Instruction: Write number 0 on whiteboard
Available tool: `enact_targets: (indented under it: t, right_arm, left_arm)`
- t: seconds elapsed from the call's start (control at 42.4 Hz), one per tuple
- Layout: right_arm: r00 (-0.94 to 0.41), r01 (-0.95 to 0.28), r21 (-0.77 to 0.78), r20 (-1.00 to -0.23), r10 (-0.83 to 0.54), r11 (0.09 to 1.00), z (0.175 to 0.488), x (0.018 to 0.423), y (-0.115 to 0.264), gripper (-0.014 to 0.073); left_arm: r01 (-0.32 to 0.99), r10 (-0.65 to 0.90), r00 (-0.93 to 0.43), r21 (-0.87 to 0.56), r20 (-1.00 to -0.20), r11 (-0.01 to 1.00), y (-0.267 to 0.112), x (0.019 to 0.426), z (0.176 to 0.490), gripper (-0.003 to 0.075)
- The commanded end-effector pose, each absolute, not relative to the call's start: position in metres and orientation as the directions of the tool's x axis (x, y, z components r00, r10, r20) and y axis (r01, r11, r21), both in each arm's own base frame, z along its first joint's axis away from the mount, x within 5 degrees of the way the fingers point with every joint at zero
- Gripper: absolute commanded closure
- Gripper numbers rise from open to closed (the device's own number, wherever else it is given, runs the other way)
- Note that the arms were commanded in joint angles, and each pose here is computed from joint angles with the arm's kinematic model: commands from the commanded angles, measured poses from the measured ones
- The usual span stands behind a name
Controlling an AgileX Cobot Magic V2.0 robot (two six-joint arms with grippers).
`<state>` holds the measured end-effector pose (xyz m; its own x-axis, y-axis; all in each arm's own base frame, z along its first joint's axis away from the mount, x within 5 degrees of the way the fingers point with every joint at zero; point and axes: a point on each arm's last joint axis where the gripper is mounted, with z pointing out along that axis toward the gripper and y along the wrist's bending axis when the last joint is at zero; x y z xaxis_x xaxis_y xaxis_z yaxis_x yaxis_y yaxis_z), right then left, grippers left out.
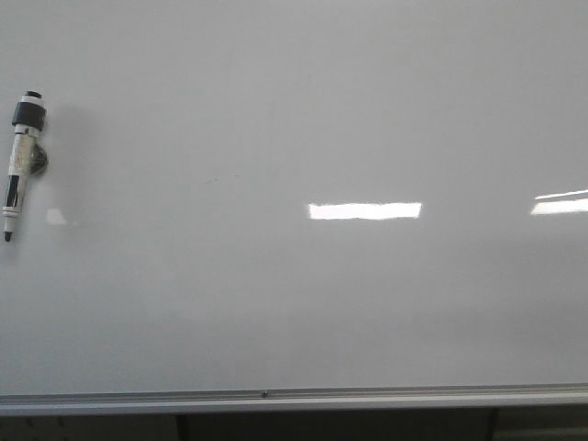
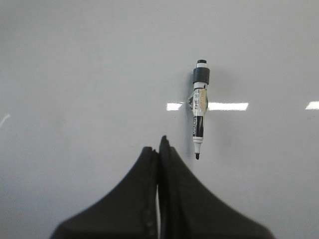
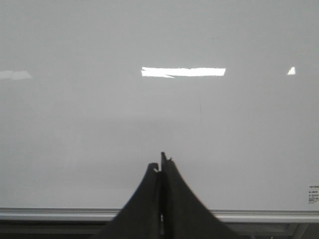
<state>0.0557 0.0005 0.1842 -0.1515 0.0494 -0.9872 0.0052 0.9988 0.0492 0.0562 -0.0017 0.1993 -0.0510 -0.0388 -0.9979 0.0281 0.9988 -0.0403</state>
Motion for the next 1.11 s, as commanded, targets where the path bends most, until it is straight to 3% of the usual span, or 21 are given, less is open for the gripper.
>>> enact_targets:
  t: [0.0, 0.401, 0.518, 0.66, 0.872, 1.084]
  right_arm:
    - [-0.068, 0.002, 0.039, -0.997, 0.039, 0.999, 0.191, 0.055, 0.000, 0.0663]
    - [0.011, 0.002, 0.040, -0.999, 0.040, 0.999, 0.199, 0.056, 0.000, 0.0663]
    - [0.061, 0.000, 0.040, -0.997, 0.040, 0.999, 0.216, 0.053, 0.000, 0.0663]
    - [0.099, -0.005, 0.039, -0.994, 0.039, 0.999, 0.255, 0.042, 0.000, 0.0663]
    - [0.029, -0.010, 0.038, -0.999, 0.039, 0.999, 0.315, 0.033, 0.001, 0.0663]
    - [-0.070, -0.006, 0.039, -0.997, 0.039, 0.999, 0.338, 0.060, 0.001, 0.0663]
  left_arm:
    - [0.036, -0.054, 0.028, -0.053, -0.998, 0.998, -0.002, 0.056, 0.200, 0.0740]
    - [0.038, -0.056, 0.095, -0.053, -0.994, 0.998, -0.002, 0.055, 0.206, 0.0740]
    - [0.045, -0.062, 0.257, -0.052, -0.964, 0.998, -0.002, 0.052, 0.228, 0.0739]
    - [0.050, -0.064, 0.345, -0.050, -0.936, 0.998, -0.001, 0.042, 0.267, 0.0739]
    - [0.030, -0.013, 0.136, -0.009, -0.991, 1.000, -0.001, 0.050, 0.303, 0.0739]
    - [0.026, -0.002, -0.048, -0.003, -0.999, 1.000, -0.002, 0.083, 0.314, 0.0740]
